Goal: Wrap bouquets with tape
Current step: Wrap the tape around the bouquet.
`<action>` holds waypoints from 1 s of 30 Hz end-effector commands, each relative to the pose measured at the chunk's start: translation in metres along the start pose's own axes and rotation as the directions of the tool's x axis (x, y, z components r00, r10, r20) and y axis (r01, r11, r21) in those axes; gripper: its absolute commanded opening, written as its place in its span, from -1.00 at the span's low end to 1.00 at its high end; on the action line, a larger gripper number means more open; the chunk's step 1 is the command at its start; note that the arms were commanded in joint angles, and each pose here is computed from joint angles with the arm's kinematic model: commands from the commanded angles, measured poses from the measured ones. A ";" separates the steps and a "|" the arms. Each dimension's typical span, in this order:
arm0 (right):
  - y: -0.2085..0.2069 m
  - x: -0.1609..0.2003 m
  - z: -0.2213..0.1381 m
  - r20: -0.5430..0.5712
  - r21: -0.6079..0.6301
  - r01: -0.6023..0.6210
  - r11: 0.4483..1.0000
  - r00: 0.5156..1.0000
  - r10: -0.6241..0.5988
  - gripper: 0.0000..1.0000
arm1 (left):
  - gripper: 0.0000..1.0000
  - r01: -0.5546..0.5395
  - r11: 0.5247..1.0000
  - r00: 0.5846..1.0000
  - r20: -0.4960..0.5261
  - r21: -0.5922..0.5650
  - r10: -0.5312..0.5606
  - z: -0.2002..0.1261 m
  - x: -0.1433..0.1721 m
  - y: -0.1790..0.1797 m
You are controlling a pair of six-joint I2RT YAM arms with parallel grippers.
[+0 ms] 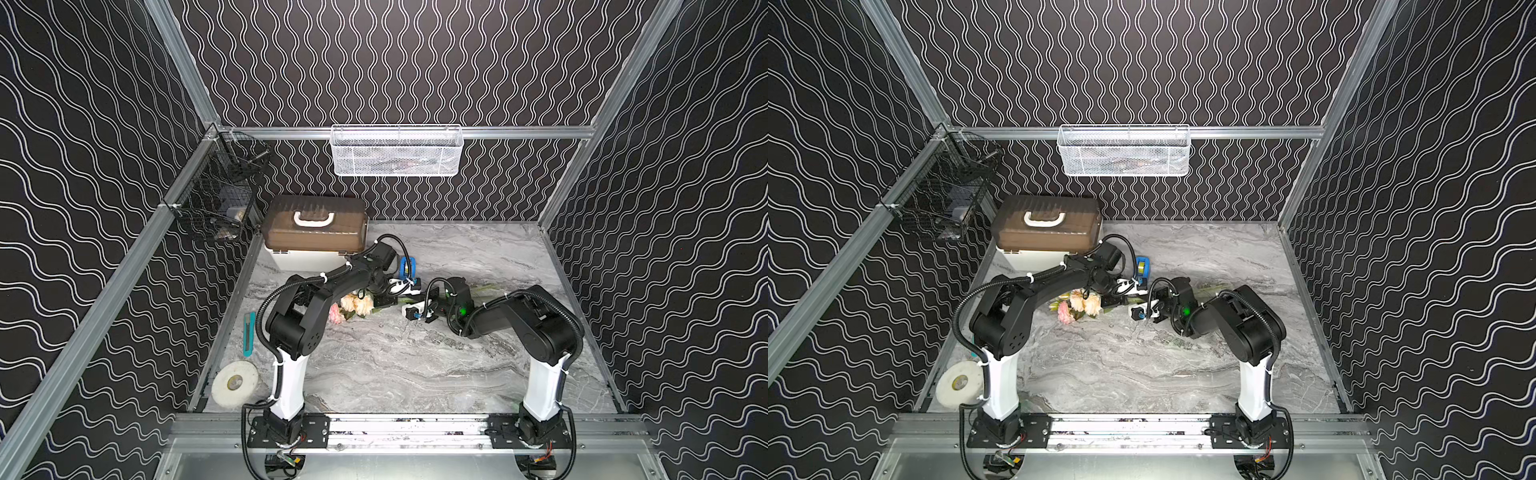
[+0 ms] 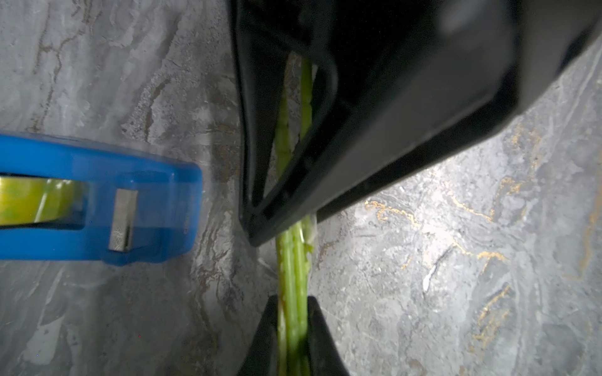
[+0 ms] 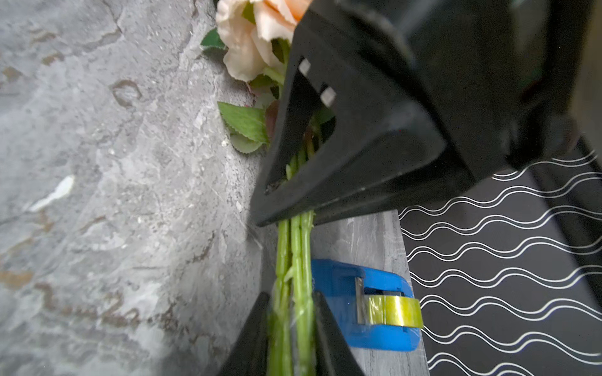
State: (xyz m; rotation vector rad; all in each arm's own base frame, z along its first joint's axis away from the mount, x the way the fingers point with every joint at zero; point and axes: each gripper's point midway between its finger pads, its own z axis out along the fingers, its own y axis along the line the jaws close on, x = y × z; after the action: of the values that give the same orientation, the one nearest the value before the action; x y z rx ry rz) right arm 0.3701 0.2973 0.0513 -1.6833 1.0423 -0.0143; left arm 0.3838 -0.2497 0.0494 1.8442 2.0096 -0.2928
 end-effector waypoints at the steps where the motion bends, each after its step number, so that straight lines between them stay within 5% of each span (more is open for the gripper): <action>1: -0.008 -0.001 0.002 -0.002 0.021 0.046 0.999 0.999 -0.046 -0.70 | -1.00 -0.008 0.999 1.000 0.021 0.035 0.007 -0.002 -0.006 -0.007; 6: -0.007 0.002 0.002 -0.025 0.021 0.090 0.996 0.996 -0.089 -1.00 | -1.00 -0.018 0.999 1.000 0.014 0.047 0.018 -0.001 -0.006 -0.011; 9: -0.005 -0.003 0.001 -0.007 0.037 0.110 0.993 0.994 -0.110 -1.00 | -1.00 -0.027 0.998 1.000 0.004 0.054 0.027 -0.001 -0.005 -0.014; 14: -0.007 -0.013 0.000 0.034 0.078 0.141 0.987 0.989 -0.144 -1.00 | -0.51 -0.032 0.996 1.000 0.002 0.084 0.032 -0.001 -0.010 -0.021; 18: -0.008 -0.022 -0.003 0.062 0.096 0.145 0.985 0.987 -0.151 -1.00 | -0.33 -0.036 0.996 0.999 -0.011 0.085 0.037 0.000 -0.011 -0.020; 26: -0.009 -0.028 -0.005 0.084 0.136 0.144 0.980 0.984 -0.156 -1.00 | -0.31 -0.024 0.994 1.000 -0.017 0.106 0.026 0.006 -0.013 -0.020; 30: -0.004 -0.027 -0.003 0.080 0.109 0.139 0.984 0.986 -0.148 -1.00 | -0.51 -0.013 0.995 1.000 -0.013 0.096 0.015 0.008 -0.013 -0.017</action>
State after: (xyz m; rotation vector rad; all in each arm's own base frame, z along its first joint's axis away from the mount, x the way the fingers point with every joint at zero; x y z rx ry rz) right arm 0.3611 0.3028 0.0573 -1.6621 0.9130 -0.1203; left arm 0.3751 -0.2639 0.0454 1.9081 2.0264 -0.3377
